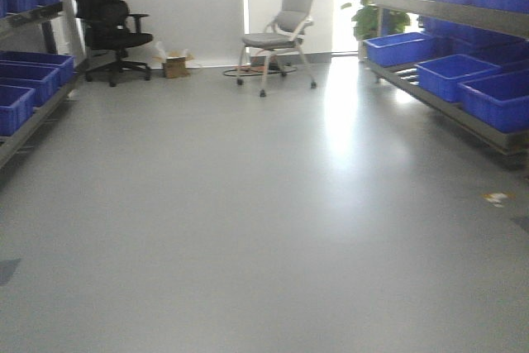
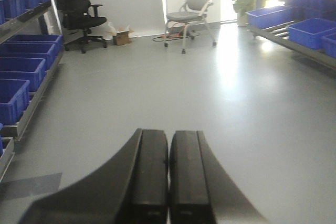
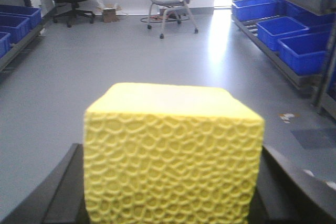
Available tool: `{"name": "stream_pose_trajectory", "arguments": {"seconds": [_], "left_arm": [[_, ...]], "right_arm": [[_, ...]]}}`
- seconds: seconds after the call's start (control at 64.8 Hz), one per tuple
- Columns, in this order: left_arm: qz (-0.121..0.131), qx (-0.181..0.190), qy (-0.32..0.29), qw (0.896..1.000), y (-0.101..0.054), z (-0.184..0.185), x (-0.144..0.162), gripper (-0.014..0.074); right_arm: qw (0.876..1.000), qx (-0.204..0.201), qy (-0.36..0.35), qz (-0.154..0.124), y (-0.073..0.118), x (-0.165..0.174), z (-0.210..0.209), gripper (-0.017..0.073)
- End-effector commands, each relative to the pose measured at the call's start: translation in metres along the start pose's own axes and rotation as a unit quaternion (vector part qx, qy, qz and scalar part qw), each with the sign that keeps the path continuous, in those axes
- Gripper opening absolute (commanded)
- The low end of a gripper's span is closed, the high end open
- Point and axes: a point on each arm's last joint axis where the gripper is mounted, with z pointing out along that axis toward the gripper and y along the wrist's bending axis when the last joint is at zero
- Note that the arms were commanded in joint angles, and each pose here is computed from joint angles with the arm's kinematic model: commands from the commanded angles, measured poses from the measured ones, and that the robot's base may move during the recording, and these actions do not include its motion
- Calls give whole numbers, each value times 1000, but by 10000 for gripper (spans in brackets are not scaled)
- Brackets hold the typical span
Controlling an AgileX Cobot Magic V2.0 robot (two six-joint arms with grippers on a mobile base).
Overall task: Place yellow foam block on left shelf second layer
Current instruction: 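Turn the base toward the shelf rack of blue bins and approach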
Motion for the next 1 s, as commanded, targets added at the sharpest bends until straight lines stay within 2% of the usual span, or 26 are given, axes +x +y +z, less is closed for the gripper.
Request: {"name": "stream_pose_trajectory", "arguments": {"seconds": [0.0, 0.988], "left_arm": [[-3, 10, -36, 999, -2, 0, 0, 136], [-3, 10, -36, 999, -2, 0, 0, 136]], "right_arm": [[999, -3, -47, -10, 1, -15, -2, 351], [999, -3, -47, -10, 1, -15, -2, 351]]}}
